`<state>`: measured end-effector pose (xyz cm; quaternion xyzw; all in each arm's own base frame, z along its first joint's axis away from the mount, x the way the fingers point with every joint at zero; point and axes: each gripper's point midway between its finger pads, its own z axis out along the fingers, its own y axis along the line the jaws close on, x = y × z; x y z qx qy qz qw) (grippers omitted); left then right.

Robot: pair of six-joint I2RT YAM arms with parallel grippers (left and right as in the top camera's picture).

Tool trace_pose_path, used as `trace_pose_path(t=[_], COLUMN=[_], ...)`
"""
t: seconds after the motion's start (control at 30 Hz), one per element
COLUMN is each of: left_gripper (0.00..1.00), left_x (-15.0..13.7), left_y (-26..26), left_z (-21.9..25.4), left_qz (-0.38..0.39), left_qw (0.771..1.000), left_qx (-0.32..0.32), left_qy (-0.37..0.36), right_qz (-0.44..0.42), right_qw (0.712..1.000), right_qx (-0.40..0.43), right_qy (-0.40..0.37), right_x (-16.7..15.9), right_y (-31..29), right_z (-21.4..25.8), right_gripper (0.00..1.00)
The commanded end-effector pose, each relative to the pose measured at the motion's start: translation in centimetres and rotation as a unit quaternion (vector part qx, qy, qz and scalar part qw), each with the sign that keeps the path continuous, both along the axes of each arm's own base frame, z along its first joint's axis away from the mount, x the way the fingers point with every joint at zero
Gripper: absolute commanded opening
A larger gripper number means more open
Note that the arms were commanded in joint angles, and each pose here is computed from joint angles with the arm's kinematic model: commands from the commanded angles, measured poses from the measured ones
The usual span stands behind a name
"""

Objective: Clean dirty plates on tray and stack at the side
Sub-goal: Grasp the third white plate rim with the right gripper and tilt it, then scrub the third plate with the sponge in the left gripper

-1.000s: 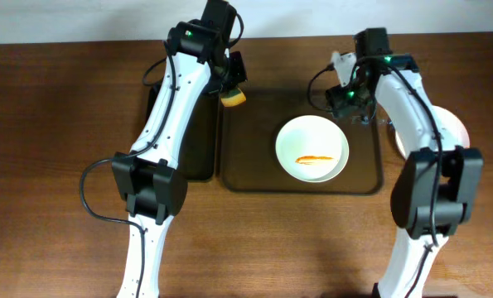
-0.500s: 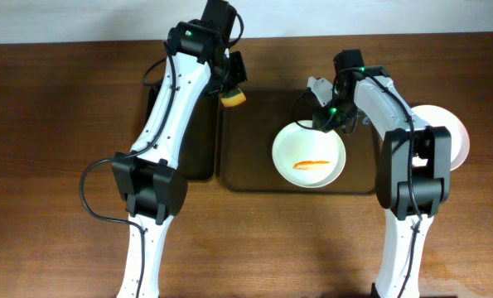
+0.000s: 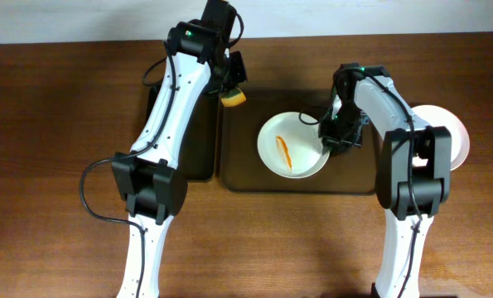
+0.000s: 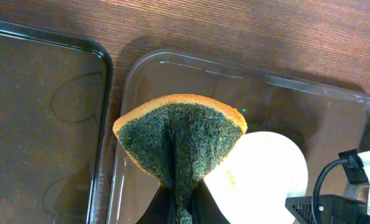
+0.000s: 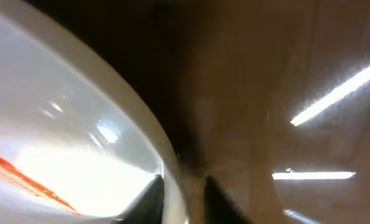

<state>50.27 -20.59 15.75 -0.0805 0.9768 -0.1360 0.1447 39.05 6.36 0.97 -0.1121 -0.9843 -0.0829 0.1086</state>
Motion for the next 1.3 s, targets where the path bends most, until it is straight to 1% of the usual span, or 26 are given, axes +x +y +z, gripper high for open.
trace_pose_path(t=[0.0, 0.03, 0.07, 0.13, 0.17, 0.2, 0.27, 0.33, 0.37, 0.43, 0.47, 0.5, 0.6, 0.63, 0.7, 0.77, 0.83, 0.9, 0.97, 1.0, 1.03, 1.1, 1.17, 1.23, 1.27], left_gripper=[0.00, 0.00, 0.00, 0.00, 0.00, 0.00, 0.00, 0.00, 0.00, 0.00, 0.00, 0.00, 0.00, 0.00, 0.00, 0.00, 0.00, 0.00, 0.00, 0.00, 0.00, 0.00, 0.00, 0.00, 0.00], left_x=[0.1, 0.1, 0.1, 0.1, 0.1, 0.1, 0.1, 0.1, 0.1, 0.1, 0.1, -0.1, -0.7, -0.8, -1.2, -1.8, -2.3, -2.8, -3.2, -3.4, -3.5, -3.4, -3.2, -3.5, -4.0], left_y=[0.3, 0.3, 0.3, 0.3, 0.3, 0.3, 0.3, 0.3, 0.3, 0.3, 0.3, 0.3, 0.3, 0.0, -0.9, -1.5, -1.8, -2.6, -4.9, -6.4, -7.1, -8.4, -9.8, -10.3, -10.2], left_z=[-0.6, -0.6, -0.7, -0.7, -0.7, -0.7, -0.7, -0.7, -0.7, -0.7, -0.7, -0.7, -1.1, -1.3, -2.2, -3.8, -5.6, -7.7, -9.1, -10.1, -10.7, -12.1, -14.5, -16.9, -18.8], left_qz=[-0.005, -0.005, -0.005, -0.005, -0.005, -0.005, -0.005, -0.005, -0.005, -0.005, -0.005, -0.005, -0.010, -0.027, -0.066, -0.099, -0.105, -0.122, -0.201, -0.253, -0.275, -0.307, -0.340, -0.347, -0.349], left_qw=[1.000, 1.000, 1.000, 1.000, 1.000, 1.000, 1.000, 1.000, 1.000, 1.000, 1.000, 1.000, 1.000, 0.999, 0.997, 0.994, 0.993, 0.990, 0.979, 0.967, 0.961, 0.950, 0.938, 0.936, 0.935], left_qx=[0.005, 0.005, 0.005, 0.005, 0.005, 0.005, 0.005, 0.005, 0.005, 0.005, 0.005, 0.006, 0.012, 0.014, 0.023, 0.034, 0.039, 0.043, 0.034, 0.039, 0.042, 0.047, 0.051, 0.052, 0.055], left_qy=[0.004, 0.004, 0.005, 0.006, 0.005, 0.005, 0.005, 0.005, 0.005, 0.005, 0.005, 0.008, 0.021, 0.020, 0.020, 0.027, 0.043, 0.050, 0.029, 0.008, -0.003, -0.024, -0.045, -0.041, -0.025], right_qz=[0.071, 0.101, 0.140, 0.221, 0.256, 0.269, 0.275, 0.274, 0.271, 0.247, 0.229, 0.188, 0.071, 0.028, -0.015, -0.027, -0.066, -0.071, -0.068, -0.068, -0.068, -0.068, -0.066, -0.061, -0.059], right_qw=[0.997, 0.993, 0.986, 0.965, 0.954, 0.950, 0.952, 0.954, 0.956, 0.964, 0.968, 0.978, 0.995, 0.997, 0.994, 0.995, 0.996, 0.995, 0.995, 0.995, 0.995, 0.994, 0.995, 0.995, 0.995], right_qx=[-0.002, 0.003, 0.008, 0.014, 0.016, 0.017, 0.022, 0.026, 0.033, 0.037, 0.034, 0.028, 0.034, 0.047, 0.100, 0.088, 0.057, 0.061, 0.066, 0.066, 0.066, 0.068, 0.068, 0.069, 0.070], right_qy=[-0.038, -0.061, -0.089, -0.138, -0.154, -0.156, -0.134, -0.120, -0.108, -0.095, -0.092, -0.085, -0.063, -0.053, -0.050, -0.048, -0.034, -0.038, -0.039, -0.042, -0.042, -0.042, -0.043, -0.044, -0.045], right_x=[1.5, 2.5, 3.6, 5.4, 5.9, 5.9, 4.6, 3.6, 2.8, 2.0, 1.9, 1.9, 1.8, 1.7, 2.1, 2.1, 1.7, 1.6, 1.4, 1.6, 1.6, 1.6, 1.6, 1.6, 1.6], right_y=[-0.3, -0.2, -0.1, 0.0, 0.1, 0.1, 0.0, 0.0, 0.1, 0.2, 0.1, 0.1, -0.2, -0.1, 0.9, 0.6, -0.1, 0.1, 0.2, 0.2, 0.2, 0.3, 0.3, 0.3, 0.3], right_z=[0.3, 0.6, 1.0, 1.0, 0.8, 0.7, 0.0, -0.7, -1.4, -2.3, -2.6, -2.7, -2.5, -2.4, -1.8, -2.1, -2.7, -3.6, -4.0, -4.0, -4.0, -4.0, -4.0, -4.0, -4.0], right_gripper=[0.36, 0.41, 0.44, 0.44, 0.43, 0.38, 0.31, 0.29, 0.25, 0.18, 0.11, 0.04, 0.04, 0.04, 0.04, 0.04, 0.04, 0.04, 0.04, 0.04, 0.04, 0.04, 0.04, 0.04, 0.04])
